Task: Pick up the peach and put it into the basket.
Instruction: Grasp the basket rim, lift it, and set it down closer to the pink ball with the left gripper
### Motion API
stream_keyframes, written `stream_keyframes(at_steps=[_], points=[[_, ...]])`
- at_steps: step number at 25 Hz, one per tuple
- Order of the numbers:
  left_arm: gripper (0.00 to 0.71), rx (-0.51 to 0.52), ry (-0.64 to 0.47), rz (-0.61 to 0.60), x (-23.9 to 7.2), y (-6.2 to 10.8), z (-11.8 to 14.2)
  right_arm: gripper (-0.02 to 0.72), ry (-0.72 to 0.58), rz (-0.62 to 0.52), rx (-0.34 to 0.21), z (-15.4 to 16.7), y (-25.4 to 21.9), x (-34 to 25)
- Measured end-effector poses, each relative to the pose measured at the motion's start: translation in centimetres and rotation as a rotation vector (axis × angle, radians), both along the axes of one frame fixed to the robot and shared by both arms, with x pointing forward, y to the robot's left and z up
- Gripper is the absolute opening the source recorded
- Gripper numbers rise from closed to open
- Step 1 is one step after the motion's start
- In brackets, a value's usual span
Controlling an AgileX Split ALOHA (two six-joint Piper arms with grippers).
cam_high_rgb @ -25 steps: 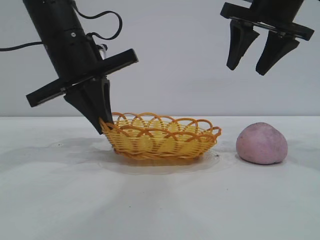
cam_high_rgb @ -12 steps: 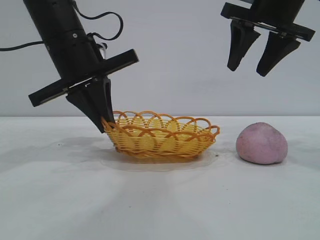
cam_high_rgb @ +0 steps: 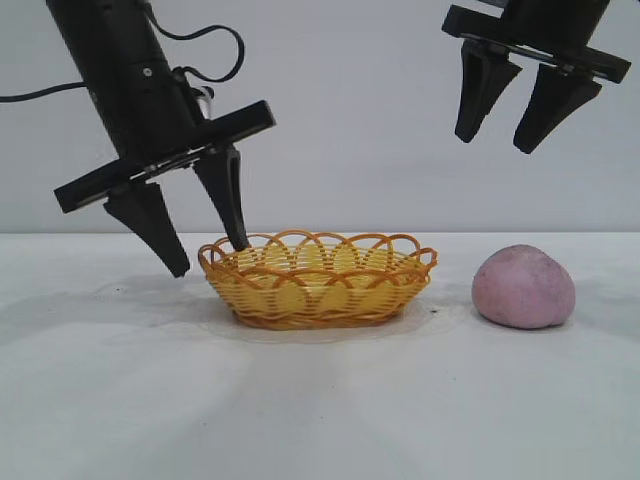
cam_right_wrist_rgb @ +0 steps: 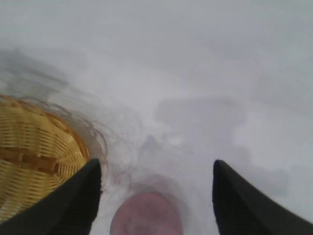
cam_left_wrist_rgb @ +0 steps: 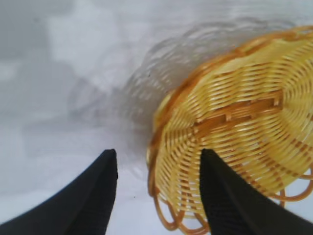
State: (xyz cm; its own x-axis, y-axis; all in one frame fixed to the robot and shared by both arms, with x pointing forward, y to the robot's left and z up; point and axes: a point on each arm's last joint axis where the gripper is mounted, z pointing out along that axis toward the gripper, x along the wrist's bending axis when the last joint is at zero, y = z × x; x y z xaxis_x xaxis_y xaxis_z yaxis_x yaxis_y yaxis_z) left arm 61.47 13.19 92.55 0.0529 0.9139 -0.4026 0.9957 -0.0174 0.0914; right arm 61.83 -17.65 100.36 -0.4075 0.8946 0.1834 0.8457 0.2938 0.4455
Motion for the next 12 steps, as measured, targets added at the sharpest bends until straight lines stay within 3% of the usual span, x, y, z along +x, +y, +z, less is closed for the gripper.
stream_keyframes(at_steps=[2,9,12], points=[[0.339,0.02,0.006,-0.021,-0.1,0.1,0.0,0.424,0.0,0.0,0.0,0.0,0.0,0.0],[0.615,0.121,-0.017,-0.15,0.6,0.6,3.3,0.424,0.0,0.0,0.0,0.0,0.0,0.0],[0.601,0.19,-0.029,-0.202,1.1,1.0,4.7,0.424,0.0,0.0,0.0,0.0,0.0,0.0]])
